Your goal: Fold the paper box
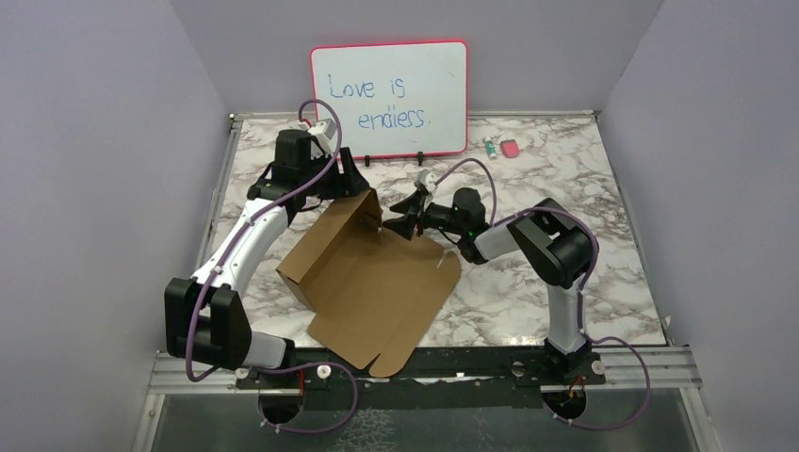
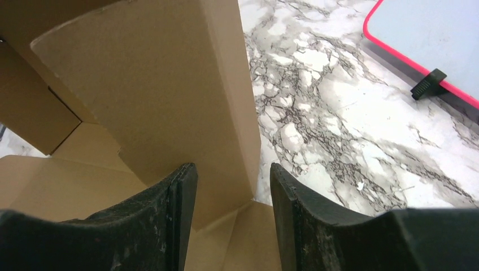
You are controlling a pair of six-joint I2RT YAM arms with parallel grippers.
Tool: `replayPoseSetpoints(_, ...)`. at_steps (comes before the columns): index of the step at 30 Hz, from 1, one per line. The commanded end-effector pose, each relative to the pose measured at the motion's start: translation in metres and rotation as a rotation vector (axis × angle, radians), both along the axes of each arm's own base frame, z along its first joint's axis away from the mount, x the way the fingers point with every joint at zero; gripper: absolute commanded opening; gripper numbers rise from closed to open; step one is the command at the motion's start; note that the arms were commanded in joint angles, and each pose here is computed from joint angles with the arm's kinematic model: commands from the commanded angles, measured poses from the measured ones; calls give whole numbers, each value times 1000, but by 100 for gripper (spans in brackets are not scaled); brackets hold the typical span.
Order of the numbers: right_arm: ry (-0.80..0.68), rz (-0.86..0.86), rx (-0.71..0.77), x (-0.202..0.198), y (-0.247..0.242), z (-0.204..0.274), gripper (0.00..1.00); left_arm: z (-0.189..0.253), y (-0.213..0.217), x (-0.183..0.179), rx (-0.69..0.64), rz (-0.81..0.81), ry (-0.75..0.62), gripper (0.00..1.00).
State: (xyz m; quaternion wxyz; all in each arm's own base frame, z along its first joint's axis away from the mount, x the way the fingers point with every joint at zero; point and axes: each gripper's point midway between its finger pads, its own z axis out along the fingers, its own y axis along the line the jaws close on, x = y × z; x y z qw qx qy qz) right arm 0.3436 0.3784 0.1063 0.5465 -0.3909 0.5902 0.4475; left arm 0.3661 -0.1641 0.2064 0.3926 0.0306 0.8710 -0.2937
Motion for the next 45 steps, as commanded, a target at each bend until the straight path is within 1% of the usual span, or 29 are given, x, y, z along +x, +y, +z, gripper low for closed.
replayPoseSetpoints(1, -31, 72, 6, -6, 11, 3, 56, 12, -12, -4, -56, -83, -42, 64)
replayPoseSetpoints(7, -45, 86, 25, -4, 17, 12, 57, 17, -13, -7, -68, -87, -55, 63)
replayPoseSetpoints(12, -52, 93, 25, -2, 23, 11, 57, 6, -21, -12, -98, -133, -12, 59)
replayPoseSetpoints(18, -60, 93, 47, -1, 27, 14, 58, -3, -21, -13, -91, -147, 6, 54)
replayPoseSetpoints(22, -77, 91, 62, -1, 29, 20, 58, -13, -17, -13, -54, -140, 30, 50)
replayPoseSetpoints(27, -78, 84, 71, 6, 37, 22, 58, -24, -4, -7, 23, -87, 45, 47)
replayPoseSetpoints(30, -81, 70, 78, 10, 41, 23, 57, -32, 4, -4, 68, -61, 58, 47)
replayPoseSetpoints(33, -88, 55, 91, 13, 43, 25, 56, -38, 4, -4, 74, -64, 74, 47)
replayPoseSetpoints(40, -102, 59, 92, 9, 45, 33, 49, -31, -14, -11, -17, -150, 85, 48)
replayPoseSetpoints(45, -135, 19, 76, 6, 43, 34, 47, -21, -25, -16, -94, -204, 83, 50)
